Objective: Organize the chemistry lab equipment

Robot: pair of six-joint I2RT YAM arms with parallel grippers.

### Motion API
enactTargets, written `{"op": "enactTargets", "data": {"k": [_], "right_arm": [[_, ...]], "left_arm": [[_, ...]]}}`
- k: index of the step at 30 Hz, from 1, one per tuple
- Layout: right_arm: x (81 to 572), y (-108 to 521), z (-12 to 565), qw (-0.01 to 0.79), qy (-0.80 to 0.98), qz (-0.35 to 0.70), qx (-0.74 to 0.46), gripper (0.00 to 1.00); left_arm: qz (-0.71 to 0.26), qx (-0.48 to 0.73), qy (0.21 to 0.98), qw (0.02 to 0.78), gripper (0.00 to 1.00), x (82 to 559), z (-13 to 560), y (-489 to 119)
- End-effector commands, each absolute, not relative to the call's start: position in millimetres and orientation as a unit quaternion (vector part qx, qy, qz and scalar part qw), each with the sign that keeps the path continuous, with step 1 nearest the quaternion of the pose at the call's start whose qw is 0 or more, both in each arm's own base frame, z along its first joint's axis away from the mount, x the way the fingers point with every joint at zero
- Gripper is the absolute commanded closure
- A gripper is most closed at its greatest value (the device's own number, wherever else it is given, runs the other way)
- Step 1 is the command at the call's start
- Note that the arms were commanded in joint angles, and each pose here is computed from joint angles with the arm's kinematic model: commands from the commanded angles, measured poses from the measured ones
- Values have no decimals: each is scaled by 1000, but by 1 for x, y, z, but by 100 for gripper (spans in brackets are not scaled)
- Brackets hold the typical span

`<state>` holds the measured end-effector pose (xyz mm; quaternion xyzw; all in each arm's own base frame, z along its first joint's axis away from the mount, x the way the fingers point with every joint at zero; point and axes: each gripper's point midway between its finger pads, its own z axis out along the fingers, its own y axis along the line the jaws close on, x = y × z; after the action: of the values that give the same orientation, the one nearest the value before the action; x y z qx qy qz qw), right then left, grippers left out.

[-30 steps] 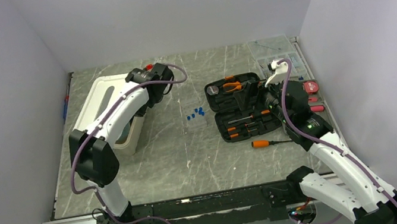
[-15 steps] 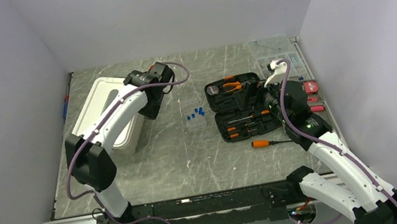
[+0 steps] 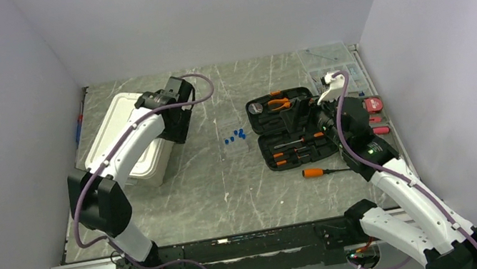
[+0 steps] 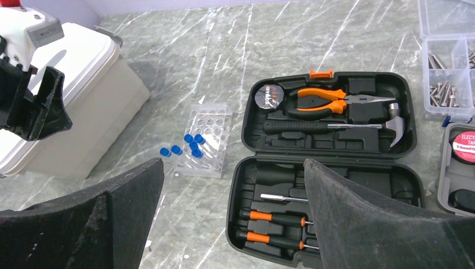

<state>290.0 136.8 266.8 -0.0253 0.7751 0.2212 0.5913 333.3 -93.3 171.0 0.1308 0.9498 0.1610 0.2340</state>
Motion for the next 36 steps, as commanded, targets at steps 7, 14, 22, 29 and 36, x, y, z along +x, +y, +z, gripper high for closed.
{"op": "enactTargets", "data": {"k": [7,14,22,29,36], "right_arm": [[292,140,275,604,762,231,-32,3],[294,141,274,603,763,231,-32,3],[294,141,274,603,763,231,-31,3],[294,141,274,603,763,231,-31,3],[294,141,273,603,763,231,-32,3]], "left_arm": [[208,121,939,247,40,336,169,-77],[221,124,936,245,49,334,164,-74],[214,124,936,250,57,333,159,-81],[227,128,932,250,65,333,156,-82],[218,127,933,258,54,334,161,-86]]}}
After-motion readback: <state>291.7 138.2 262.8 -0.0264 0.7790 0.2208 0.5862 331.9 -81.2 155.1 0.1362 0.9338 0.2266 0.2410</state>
